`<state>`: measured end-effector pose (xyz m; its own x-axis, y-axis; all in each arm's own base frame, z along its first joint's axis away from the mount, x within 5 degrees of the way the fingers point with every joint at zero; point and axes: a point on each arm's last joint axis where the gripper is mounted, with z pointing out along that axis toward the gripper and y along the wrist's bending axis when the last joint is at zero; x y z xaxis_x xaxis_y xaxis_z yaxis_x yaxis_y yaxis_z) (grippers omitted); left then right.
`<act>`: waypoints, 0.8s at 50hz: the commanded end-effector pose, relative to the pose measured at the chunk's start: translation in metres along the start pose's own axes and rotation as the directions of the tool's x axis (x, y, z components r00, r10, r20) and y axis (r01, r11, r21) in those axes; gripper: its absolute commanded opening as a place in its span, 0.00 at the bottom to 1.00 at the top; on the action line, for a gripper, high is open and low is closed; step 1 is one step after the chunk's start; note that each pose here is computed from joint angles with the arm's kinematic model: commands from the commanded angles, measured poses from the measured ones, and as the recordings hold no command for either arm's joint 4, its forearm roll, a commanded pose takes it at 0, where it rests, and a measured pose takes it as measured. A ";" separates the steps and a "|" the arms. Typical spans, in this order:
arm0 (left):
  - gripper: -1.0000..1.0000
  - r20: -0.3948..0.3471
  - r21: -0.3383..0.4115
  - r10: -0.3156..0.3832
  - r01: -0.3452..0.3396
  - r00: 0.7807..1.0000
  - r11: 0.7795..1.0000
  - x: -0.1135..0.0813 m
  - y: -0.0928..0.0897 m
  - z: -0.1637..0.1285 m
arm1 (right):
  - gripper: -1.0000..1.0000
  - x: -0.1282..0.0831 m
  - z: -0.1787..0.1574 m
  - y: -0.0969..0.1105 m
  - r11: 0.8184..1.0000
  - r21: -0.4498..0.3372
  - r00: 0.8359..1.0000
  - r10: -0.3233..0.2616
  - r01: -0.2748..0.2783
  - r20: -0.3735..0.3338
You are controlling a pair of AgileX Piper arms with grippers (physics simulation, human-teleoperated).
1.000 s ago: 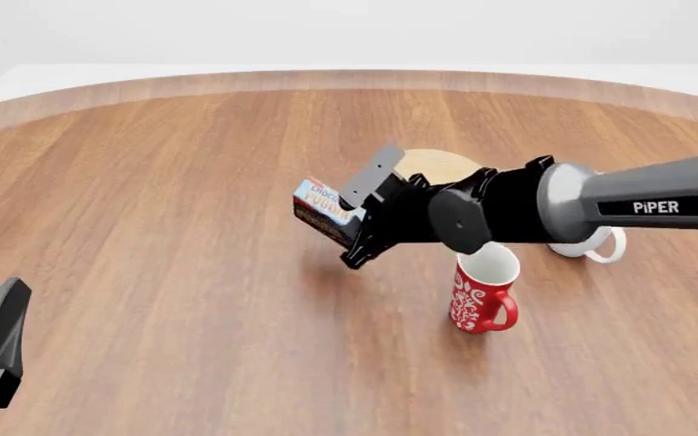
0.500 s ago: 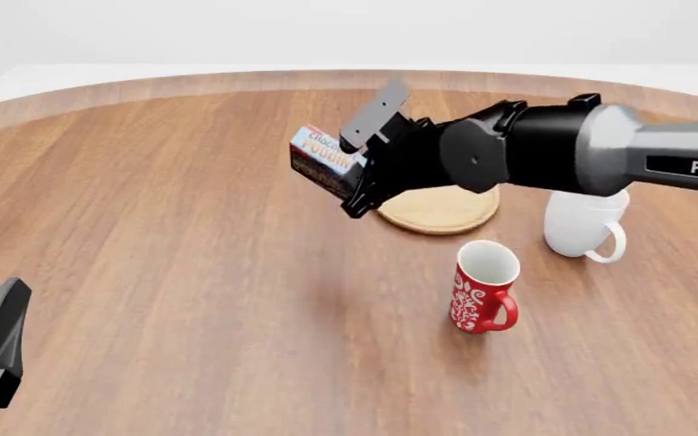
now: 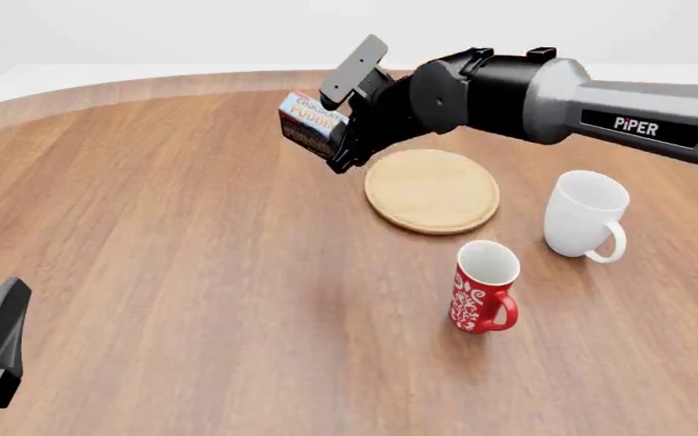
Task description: Put the chocolate pudding to the left of the plate.
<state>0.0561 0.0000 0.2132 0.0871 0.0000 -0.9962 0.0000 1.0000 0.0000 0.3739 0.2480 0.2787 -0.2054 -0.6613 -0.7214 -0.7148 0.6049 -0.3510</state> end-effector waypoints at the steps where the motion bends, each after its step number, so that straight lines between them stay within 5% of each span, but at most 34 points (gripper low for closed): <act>1: 1.00 0.000 0.000 0.000 0.000 1.000 1.000 0.000 0.000 0.000 | 0.00 -0.015 0.026 -0.008 1.000 -0.002 1.000 0.001 -0.001 -0.009; 40: 1.00 0.000 0.000 0.000 0.000 1.000 1.000 0.000 0.000 0.000 | 0.00 -0.005 0.109 -0.032 1.000 -0.014 0.994 -0.002 0.000 -0.112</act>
<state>0.0561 0.0000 0.2132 0.0871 0.0000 -0.9962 0.0000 1.0000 0.0000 0.4569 0.2773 0.2374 -0.2581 -0.7014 -0.6644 -0.7223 0.5968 -0.3494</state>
